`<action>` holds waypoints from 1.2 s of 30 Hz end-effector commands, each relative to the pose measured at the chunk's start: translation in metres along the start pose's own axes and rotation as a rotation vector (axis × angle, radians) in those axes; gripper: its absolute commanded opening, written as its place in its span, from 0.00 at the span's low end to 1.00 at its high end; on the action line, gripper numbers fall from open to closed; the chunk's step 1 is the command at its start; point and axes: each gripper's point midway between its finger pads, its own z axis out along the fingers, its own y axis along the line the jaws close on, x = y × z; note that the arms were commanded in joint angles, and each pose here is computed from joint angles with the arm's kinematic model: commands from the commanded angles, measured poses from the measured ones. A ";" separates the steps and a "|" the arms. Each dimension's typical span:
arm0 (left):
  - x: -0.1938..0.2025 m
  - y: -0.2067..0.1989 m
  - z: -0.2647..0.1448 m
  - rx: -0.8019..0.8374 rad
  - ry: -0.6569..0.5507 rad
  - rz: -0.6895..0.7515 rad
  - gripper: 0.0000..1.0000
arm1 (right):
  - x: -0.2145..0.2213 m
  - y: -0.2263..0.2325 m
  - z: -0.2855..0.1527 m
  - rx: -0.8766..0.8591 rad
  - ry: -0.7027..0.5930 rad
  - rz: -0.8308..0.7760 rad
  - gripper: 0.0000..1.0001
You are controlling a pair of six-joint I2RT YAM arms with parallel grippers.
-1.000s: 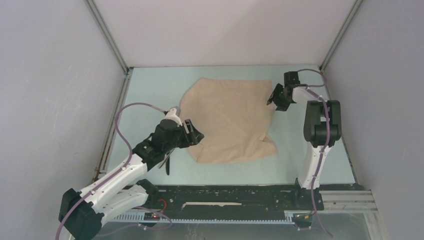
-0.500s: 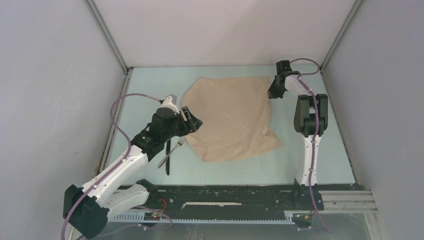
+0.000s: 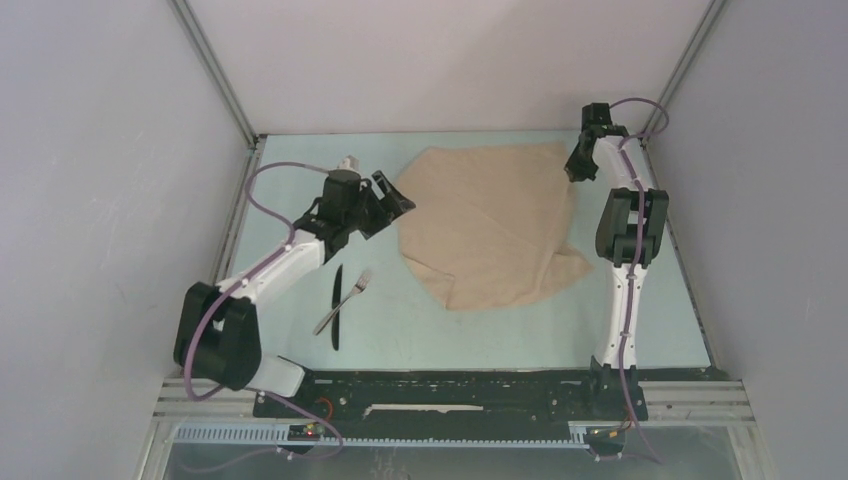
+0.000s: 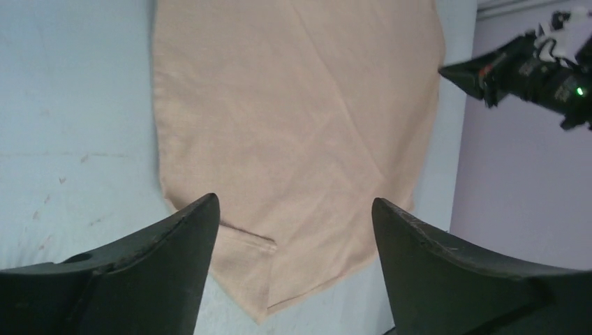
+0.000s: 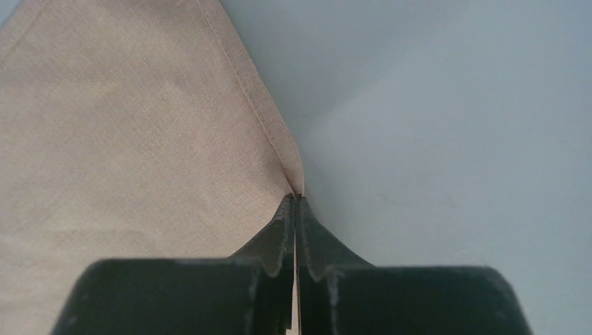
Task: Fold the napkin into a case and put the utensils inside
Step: Flatten out the crumpled napkin at the center of the board.
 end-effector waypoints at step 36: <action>-0.194 -0.059 0.211 0.629 -0.257 -0.209 0.69 | 0.105 -0.033 -0.215 -0.455 -0.054 0.008 0.77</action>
